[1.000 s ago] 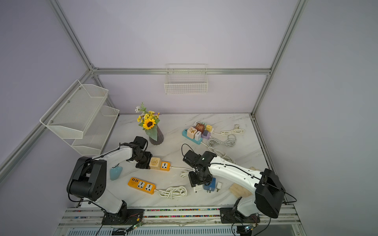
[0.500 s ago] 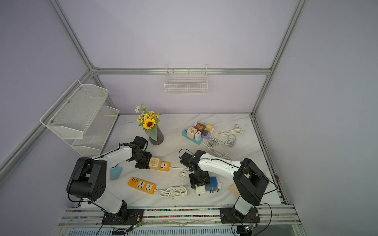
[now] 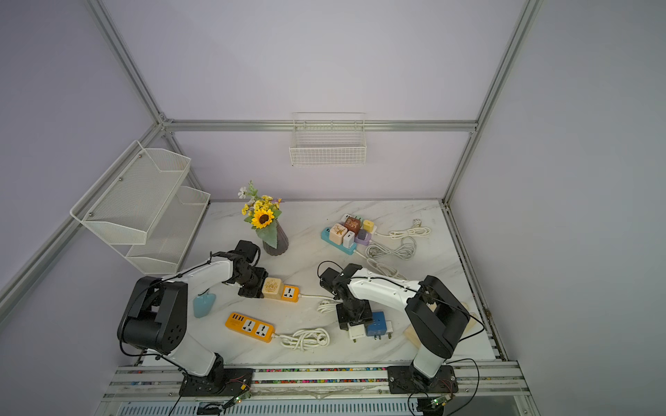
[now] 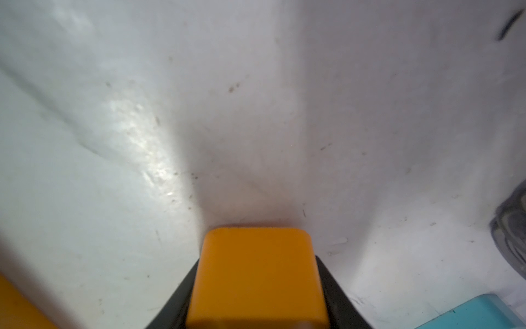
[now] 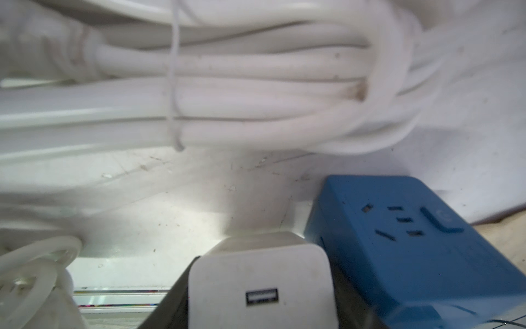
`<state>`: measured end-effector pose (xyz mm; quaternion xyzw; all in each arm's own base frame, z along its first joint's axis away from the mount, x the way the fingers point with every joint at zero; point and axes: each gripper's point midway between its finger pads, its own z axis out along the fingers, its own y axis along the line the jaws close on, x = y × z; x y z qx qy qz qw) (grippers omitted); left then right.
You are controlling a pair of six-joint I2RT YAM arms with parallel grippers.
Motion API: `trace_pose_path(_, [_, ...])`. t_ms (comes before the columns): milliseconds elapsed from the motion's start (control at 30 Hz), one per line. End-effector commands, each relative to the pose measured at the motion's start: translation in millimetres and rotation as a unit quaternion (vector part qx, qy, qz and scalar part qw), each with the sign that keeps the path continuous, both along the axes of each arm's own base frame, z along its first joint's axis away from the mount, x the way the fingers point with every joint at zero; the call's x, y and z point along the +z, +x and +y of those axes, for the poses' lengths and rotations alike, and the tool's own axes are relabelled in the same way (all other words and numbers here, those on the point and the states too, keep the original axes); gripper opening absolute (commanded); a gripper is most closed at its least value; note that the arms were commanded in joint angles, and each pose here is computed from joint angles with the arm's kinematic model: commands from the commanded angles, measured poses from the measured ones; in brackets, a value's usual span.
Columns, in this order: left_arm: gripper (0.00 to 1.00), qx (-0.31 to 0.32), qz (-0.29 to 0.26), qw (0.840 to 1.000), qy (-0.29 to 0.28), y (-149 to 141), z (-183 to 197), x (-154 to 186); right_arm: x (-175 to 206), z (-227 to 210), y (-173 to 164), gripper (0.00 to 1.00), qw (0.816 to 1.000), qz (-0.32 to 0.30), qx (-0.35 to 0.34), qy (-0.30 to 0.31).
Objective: Pull the plug off the socket
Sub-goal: Place the plug at the center of the board.
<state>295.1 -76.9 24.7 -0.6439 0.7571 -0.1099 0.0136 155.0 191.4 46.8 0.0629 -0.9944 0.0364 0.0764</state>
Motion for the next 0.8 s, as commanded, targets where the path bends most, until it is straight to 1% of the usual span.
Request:
trace_pose_path(0, [0.0,-0.011,0.026,0.998,0.06,-15,25,-5,-8,-7,5,0.5,1.0,-0.009,-0.005,-0.019])
trace_pose_path(133, [0.0,-0.01,0.027,0.998,0.06,-15,25,-4,-10,-6,6,0.56,1.0,-0.009,-0.003,-0.019])
trace_pose_path(233, [0.0,-0.011,0.027,0.998,0.06,-15,25,-4,-11,-7,6,0.64,1.0,-0.01,-0.003,-0.022])
trace_pose_path(333, [0.0,-0.01,0.027,0.998,0.06,-14,24,-5,-9,-8,8,0.69,1.0,-0.016,-0.004,-0.024])
trace_pose_path(467, [0.0,-0.012,0.03,0.998,0.059,-13,24,-6,-5,-8,9,0.73,0.999,-0.02,-0.003,-0.027])
trace_pose_path(567, [0.0,-0.013,0.03,0.998,0.06,-13,24,-5,3,-9,14,0.74,0.999,-0.031,-0.002,-0.028])
trace_pose_path(667, [0.0,-0.013,0.03,0.998,0.061,-13,24,-5,21,-3,23,0.75,0.998,-0.059,-0.001,-0.012])
trace_pose_path(767, [0.0,-0.017,0.031,0.998,0.06,-12,23,-6,46,8,38,0.75,0.994,-0.105,0.008,0.025])
